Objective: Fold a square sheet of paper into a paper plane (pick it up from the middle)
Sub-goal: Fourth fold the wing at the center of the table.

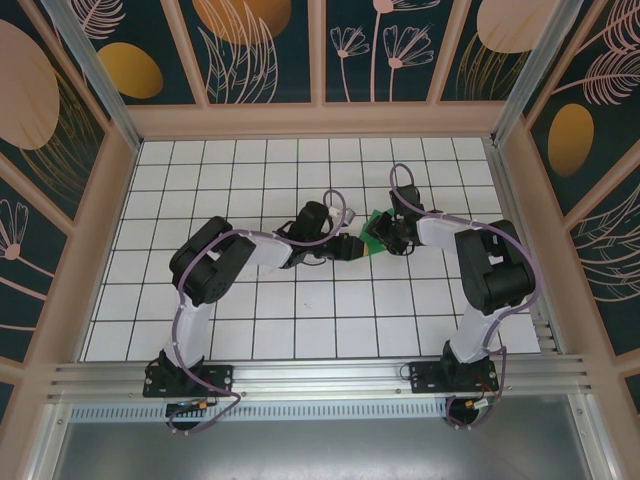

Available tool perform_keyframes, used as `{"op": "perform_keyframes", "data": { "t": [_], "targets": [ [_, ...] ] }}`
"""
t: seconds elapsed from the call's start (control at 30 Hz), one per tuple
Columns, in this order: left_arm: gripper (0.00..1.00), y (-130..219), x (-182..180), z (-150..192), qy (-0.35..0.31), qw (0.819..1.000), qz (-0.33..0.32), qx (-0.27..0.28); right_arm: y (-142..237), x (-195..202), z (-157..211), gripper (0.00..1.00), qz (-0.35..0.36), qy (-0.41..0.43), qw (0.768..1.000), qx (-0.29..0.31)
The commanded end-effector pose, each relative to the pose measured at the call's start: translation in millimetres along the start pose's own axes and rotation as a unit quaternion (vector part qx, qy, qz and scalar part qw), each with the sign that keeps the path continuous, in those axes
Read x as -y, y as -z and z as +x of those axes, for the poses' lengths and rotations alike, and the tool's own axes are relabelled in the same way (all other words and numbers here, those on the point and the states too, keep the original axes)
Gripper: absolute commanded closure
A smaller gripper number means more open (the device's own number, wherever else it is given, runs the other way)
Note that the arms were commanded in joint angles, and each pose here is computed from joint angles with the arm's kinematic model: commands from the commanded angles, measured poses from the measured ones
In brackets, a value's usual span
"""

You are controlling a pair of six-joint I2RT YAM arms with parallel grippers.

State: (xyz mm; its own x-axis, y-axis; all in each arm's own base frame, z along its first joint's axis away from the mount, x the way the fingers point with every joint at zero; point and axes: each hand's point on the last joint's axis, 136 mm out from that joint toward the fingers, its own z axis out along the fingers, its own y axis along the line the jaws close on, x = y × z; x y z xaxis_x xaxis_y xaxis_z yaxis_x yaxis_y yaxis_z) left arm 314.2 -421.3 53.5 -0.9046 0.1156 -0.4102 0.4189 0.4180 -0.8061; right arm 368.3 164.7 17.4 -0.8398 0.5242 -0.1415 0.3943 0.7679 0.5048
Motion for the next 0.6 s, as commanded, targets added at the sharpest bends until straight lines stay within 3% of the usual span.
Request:
{"op": "perform_keyframes", "data": {
  "t": [0.0,0.23,0.57],
  "targets": [
    [0.72,-6.0,-9.5,2.7,-0.01,1.0,-0.016,-0.013,-25.6,78.4,37.6,0.54,0.128,-0.037,0.99,-0.056],
    [0.72,-5.6,-25.5,-3.5,-0.009,0.998,-0.062,-0.002,-26.1,81.8,38.8,0.54,0.135,-0.037,0.989,-0.057],
    [0.72,-3.1,-22.5,-8.6,-0.005,0.998,-0.06,0.011,-26.9,88.4,39.6,0.54,0.147,-0.039,0.987,-0.058]
  ]
}}
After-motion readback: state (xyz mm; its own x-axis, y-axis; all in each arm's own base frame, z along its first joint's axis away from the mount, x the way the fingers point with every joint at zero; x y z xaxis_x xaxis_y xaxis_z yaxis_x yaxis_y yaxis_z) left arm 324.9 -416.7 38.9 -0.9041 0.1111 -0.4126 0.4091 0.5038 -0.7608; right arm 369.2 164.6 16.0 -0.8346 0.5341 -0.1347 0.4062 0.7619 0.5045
